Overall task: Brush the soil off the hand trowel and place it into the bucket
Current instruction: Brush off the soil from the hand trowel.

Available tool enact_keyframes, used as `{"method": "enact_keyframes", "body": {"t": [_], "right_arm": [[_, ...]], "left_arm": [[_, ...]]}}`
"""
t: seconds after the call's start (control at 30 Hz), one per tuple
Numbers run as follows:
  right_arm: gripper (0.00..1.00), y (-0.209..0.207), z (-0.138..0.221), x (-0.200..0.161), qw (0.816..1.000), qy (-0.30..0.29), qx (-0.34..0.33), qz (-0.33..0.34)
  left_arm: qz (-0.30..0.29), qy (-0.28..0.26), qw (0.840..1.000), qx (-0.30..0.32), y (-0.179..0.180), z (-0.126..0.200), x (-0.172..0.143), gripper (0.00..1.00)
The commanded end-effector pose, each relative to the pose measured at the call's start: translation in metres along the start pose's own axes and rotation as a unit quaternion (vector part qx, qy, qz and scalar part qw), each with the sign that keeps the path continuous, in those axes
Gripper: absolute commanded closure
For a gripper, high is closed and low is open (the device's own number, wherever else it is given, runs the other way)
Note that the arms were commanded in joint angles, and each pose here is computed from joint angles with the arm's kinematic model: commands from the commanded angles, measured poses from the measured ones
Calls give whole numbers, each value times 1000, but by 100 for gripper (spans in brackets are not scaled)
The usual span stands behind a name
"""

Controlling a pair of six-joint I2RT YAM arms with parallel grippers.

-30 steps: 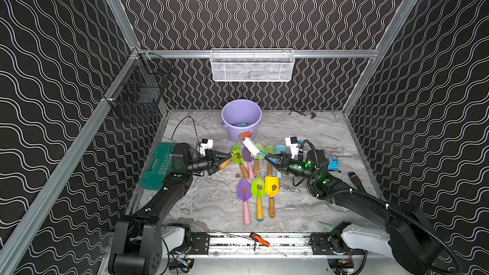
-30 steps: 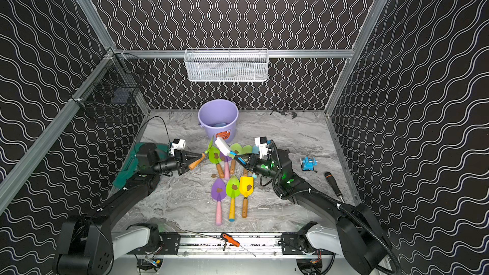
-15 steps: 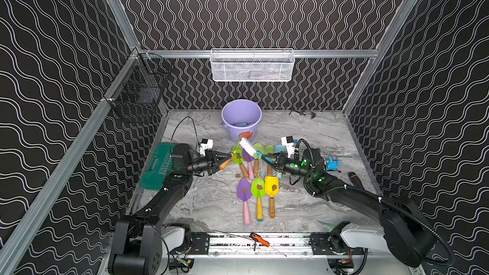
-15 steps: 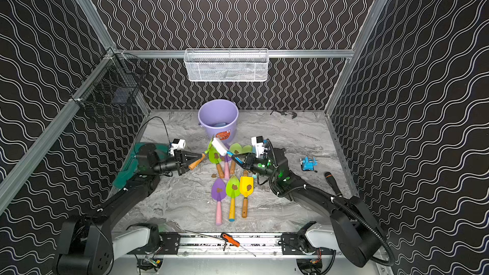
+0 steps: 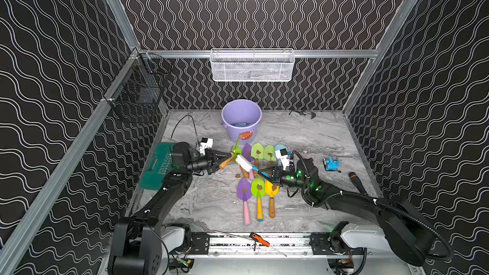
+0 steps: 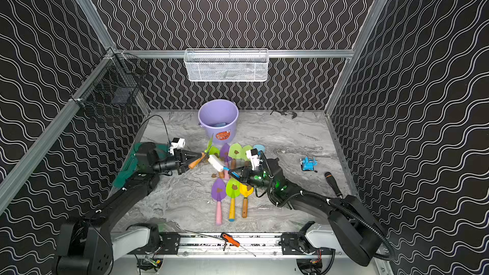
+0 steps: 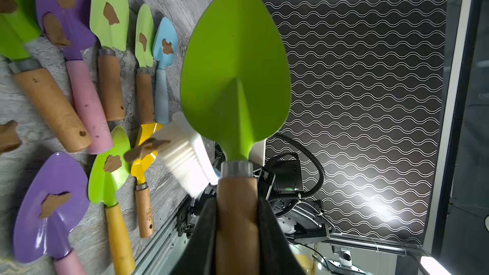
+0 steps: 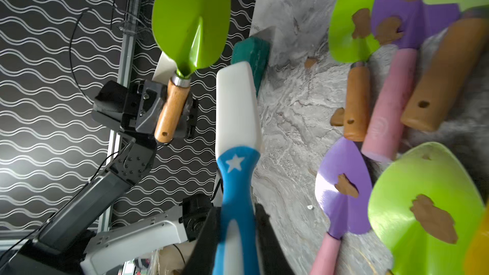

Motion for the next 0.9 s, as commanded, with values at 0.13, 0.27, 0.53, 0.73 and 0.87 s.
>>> {"method": "enact_keyframes", "body": {"t": [0.13,0.27,0.53,0.73,0.87], "right_arm": [[100,3,-11,13,998,6,-55,36],[100,-14,-19,8,992,28,-116,48],[100,6,-25,14,988,34,-121,95],[100,-1,-18,15,984,23,-151,89],[100,-4,-1,15,980,6,-176,91]], "left_arm": [[-79,-1,993,86,0,5,0,100],[-118,-5,983,142,-4,11,2,100],[-133,-20,976,173,2,15,5,100],[-175,-61,951,247,-13,17,31,100],[-215,-84,923,309,-27,8,55,100]]}}
Point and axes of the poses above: each gripper's point midway between its finger pads, its own z axis back along the fingers, its own y axis along the line the jaws close on, x = y × z, the point moved 4 cm from there along z, back along the fingers, and after that the axes turned 8 degrees about z, right-handed, at the moved point
